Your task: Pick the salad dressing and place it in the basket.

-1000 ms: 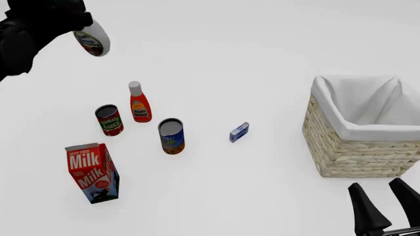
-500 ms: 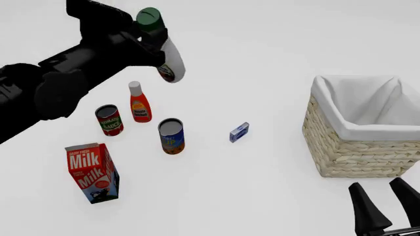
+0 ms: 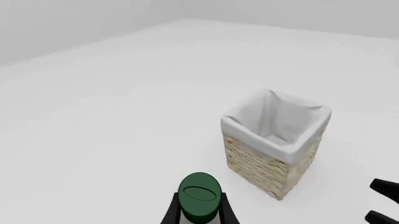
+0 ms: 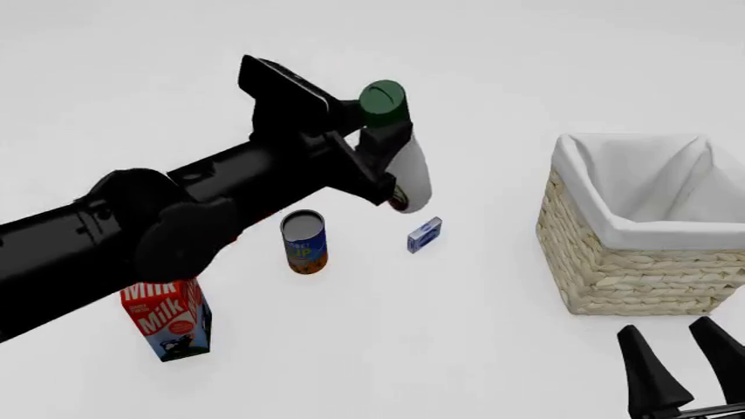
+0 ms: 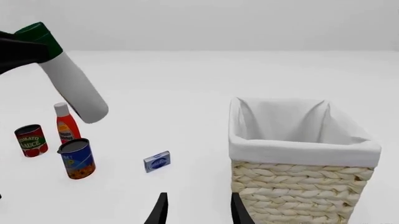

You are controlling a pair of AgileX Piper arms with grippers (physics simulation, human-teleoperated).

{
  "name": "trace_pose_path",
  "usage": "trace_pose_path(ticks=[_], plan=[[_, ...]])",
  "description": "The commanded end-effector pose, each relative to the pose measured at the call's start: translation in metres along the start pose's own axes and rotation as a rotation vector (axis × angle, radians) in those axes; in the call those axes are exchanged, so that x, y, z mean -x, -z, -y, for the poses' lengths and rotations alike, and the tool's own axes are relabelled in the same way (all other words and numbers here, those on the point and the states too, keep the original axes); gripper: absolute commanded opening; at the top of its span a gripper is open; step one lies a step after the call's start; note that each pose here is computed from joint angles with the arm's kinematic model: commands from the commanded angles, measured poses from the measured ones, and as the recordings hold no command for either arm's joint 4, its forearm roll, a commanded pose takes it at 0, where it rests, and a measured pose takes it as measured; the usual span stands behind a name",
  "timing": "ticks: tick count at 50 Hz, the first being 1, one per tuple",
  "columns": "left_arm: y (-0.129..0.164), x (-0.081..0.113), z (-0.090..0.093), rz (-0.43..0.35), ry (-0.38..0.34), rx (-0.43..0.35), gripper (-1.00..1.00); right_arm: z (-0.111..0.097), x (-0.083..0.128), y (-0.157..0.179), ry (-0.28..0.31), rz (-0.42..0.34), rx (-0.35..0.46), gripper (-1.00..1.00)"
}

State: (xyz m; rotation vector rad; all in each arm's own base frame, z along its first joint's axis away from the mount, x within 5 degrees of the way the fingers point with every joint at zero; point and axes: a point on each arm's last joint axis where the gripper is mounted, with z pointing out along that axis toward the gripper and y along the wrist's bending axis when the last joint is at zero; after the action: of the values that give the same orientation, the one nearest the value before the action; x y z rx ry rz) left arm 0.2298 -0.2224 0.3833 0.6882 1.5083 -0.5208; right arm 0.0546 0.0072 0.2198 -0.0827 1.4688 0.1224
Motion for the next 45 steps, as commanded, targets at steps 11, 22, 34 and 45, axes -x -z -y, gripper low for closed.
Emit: trace_pose_path(ticks=[11,22,34,45], plan=[[-0.014,-0.023,0.038,-0.036,0.029,-0.111,-1.0,0.0,0.002,0.0,-0.002,0.004,0.0,1.0],[-0.017,-0.03,0.039,-0.046,0.018,-0.111,-1.0,-0.003,0.025,0.003,0.104,0.02,0.05,1.0],[-0.015,-0.027,0.043,-0.043,0.018,-0.125,-1.0,-0.008,0.036,-0.005,0.231,-0.055,0.138,1.0],[-0.016,-0.028,0.045,-0.05,0.02,-0.13,-1.0,-0.02,0.052,-0.026,0.297,-0.038,0.256,1.0]])
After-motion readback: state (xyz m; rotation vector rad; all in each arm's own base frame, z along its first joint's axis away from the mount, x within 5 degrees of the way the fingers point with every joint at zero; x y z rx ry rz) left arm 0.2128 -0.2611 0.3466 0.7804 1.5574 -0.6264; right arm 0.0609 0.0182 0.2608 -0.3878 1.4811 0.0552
